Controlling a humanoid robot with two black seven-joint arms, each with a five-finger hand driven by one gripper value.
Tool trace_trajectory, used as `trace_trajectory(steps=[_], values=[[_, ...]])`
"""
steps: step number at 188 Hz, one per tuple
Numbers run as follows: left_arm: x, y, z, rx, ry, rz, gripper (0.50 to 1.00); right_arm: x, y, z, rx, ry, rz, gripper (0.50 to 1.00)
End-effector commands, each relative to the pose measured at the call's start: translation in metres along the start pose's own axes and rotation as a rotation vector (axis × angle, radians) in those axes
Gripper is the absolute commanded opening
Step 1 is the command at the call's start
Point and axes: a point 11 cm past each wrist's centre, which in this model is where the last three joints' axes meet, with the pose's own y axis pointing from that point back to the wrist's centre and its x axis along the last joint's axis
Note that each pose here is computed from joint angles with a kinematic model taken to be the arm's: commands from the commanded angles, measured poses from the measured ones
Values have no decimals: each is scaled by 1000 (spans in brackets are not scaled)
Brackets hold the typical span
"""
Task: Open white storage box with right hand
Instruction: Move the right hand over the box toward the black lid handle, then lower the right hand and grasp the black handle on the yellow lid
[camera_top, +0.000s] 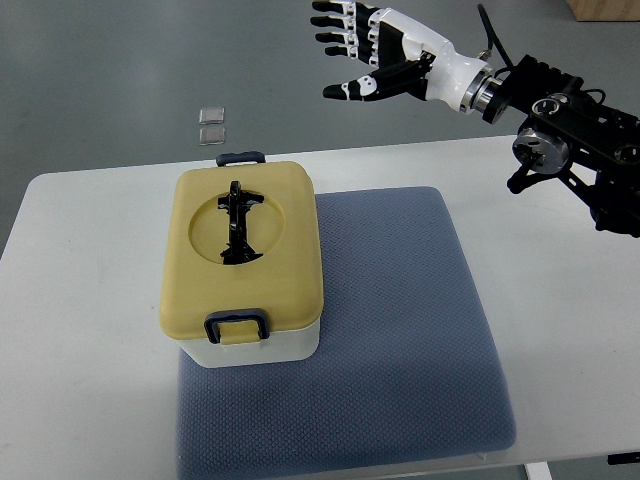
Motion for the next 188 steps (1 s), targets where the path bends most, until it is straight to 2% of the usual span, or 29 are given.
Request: trace_trajectory(steps=[1, 24, 45, 92, 188], values=[[0, 0, 0, 0, -1, -1, 1000, -14, -9, -14, -30, 197, -139, 928], [0, 0, 0, 0, -1, -1, 1000, -20, -16, -42, 9, 341, -215, 928], [-1, 0, 0, 0, -2, -4, 1000, -33, -21, -48, 27, 458, -291, 928], [0, 0, 0, 0, 1, -3, 1000, -66, -25, -23, 83, 760, -326, 926], [0, 0, -1, 1, 1, -1, 1000, -107, -41, -7, 157, 753, -297, 924]])
